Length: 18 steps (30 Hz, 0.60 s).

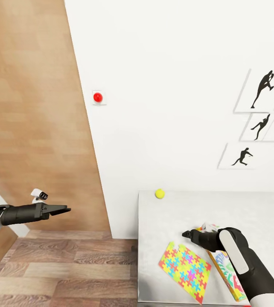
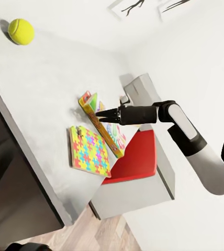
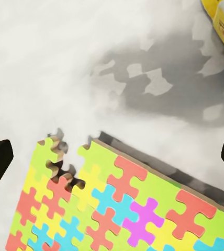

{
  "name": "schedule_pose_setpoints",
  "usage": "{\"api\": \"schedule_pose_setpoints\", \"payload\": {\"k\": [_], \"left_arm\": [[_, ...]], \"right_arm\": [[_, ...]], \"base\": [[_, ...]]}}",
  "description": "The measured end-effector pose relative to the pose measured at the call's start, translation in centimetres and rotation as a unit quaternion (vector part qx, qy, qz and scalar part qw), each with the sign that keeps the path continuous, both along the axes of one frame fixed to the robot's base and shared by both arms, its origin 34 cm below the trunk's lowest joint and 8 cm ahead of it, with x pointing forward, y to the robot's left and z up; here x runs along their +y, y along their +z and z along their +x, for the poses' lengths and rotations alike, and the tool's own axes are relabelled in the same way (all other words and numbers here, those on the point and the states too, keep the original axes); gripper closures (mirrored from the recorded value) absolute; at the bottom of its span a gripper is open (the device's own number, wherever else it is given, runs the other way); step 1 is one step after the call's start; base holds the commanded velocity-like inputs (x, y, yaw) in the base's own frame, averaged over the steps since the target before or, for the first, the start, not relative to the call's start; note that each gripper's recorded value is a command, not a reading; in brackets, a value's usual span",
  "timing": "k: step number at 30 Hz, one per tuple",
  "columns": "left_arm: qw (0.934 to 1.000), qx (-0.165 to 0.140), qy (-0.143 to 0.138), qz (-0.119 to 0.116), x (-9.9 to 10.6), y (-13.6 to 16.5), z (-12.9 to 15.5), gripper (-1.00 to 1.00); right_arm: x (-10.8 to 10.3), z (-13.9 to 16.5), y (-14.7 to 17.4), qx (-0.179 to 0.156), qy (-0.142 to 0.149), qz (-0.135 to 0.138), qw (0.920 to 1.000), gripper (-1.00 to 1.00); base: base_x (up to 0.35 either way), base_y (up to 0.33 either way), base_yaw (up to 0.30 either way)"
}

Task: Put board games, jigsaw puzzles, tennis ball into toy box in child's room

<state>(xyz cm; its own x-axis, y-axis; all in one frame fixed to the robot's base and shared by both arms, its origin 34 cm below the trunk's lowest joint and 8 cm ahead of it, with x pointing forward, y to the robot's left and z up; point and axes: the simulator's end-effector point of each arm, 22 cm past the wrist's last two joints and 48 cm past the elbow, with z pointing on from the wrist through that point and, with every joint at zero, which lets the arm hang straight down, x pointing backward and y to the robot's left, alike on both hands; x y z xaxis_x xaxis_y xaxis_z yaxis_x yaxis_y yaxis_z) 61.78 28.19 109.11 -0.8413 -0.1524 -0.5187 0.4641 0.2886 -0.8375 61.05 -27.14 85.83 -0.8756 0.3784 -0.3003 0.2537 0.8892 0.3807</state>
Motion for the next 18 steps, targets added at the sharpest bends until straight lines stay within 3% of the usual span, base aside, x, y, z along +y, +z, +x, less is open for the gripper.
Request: {"api": "schedule_pose_setpoints", "payload": {"k": [6, 18], "left_arm": [[1.0, 0.004, 0.0, 0.0, 0.0, -0.4, 0.1, -1.0], [0.9999, 0.013, 0.001, 0.0, 0.1, -1.3, 0.2, -1.0]], "right_arm": [[-0.1, -0.1, -0.4, 0.004, -0.001, 0.0, 1.0, -1.0], [-0.2, -0.4, -1.3, 0.014, -0.002, 0.0, 0.9999, -1.0]], "base": [[0.0, 0.112, 0.0], [0.0, 0.019, 0.0]]}}
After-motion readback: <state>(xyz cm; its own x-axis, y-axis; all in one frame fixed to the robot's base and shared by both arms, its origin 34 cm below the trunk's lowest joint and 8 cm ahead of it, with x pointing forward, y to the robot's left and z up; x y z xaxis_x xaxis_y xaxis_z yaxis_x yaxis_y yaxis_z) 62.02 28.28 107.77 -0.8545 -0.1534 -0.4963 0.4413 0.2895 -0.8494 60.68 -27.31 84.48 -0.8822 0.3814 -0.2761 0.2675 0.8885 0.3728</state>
